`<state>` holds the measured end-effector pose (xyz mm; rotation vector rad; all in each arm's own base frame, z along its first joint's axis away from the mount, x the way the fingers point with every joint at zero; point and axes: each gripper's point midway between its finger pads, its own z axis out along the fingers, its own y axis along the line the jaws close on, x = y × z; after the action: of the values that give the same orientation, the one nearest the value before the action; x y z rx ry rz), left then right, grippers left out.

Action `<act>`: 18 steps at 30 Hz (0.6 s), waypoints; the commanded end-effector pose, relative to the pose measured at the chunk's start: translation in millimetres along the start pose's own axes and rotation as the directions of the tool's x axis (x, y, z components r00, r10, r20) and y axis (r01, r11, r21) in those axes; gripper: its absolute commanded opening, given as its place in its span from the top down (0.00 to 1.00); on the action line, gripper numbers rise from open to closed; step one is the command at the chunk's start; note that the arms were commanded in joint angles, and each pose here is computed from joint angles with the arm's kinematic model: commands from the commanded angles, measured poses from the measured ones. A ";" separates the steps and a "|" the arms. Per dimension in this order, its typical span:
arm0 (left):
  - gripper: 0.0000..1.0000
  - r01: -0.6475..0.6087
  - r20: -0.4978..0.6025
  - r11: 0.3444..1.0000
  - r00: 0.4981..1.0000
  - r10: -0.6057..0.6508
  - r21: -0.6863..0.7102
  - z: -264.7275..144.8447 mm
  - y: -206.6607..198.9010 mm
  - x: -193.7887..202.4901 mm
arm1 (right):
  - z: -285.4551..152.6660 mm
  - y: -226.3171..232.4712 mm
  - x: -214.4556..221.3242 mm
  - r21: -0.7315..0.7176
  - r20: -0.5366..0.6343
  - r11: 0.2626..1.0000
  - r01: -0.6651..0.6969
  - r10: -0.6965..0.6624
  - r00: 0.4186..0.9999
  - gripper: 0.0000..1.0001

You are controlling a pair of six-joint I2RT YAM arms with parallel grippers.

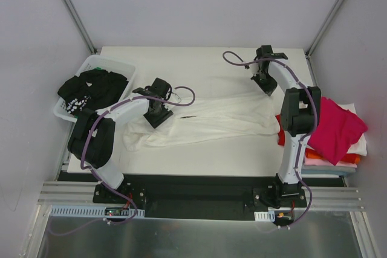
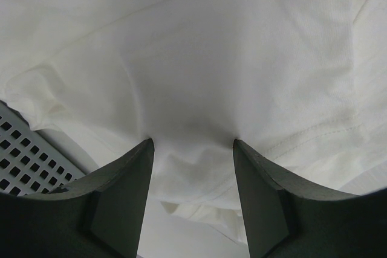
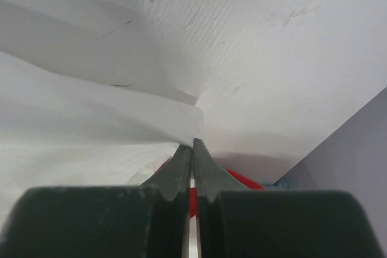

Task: Fold and stack the t-shirts
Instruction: Fold the other side of the tshirt into a rectangle

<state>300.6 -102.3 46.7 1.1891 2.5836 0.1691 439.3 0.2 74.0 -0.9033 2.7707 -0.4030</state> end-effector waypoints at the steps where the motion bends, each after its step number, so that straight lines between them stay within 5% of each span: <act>1: 0.45 0.020 0.015 1.000 1.000 -0.019 -0.008 -6.5 2.8 1.4 | -5.8 -15.9 -5.9 0.049 -0.002 0.999 -0.013 0.013 1.000 0.99; 6: 0.45 0.020 0.016 1.000 1.000 -0.020 -0.010 -6.7 2.9 1.9 | -4.7 -17.5 -7.4 0.051 -0.002 0.999 -0.018 0.018 1.000 0.95; 11: 0.45 0.016 0.012 1.000 1.000 -0.016 -0.011 -6.1 2.6 3.7 | -0.6 -14.1 -0.8 0.055 -0.020 0.998 -0.012 0.013 1.000 0.47; 14: 0.45 0.018 0.014 1.000 1.000 -0.018 -0.011 -6.3 2.6 3.1 | -2.3 -13.7 1.8 0.062 -0.014 0.998 -0.013 0.014 1.000 0.35; 18: 0.45 0.020 0.014 1.000 1.000 -0.020 -0.014 -6.0 3.1 3.1 | -9.7 -9.6 3.3 0.051 0.004 0.998 -0.023 0.023 1.000 0.32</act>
<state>298.3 -101.1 44.1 1.1922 2.5901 0.1696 445.2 -5.3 65.0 -0.8987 2.7786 -0.4569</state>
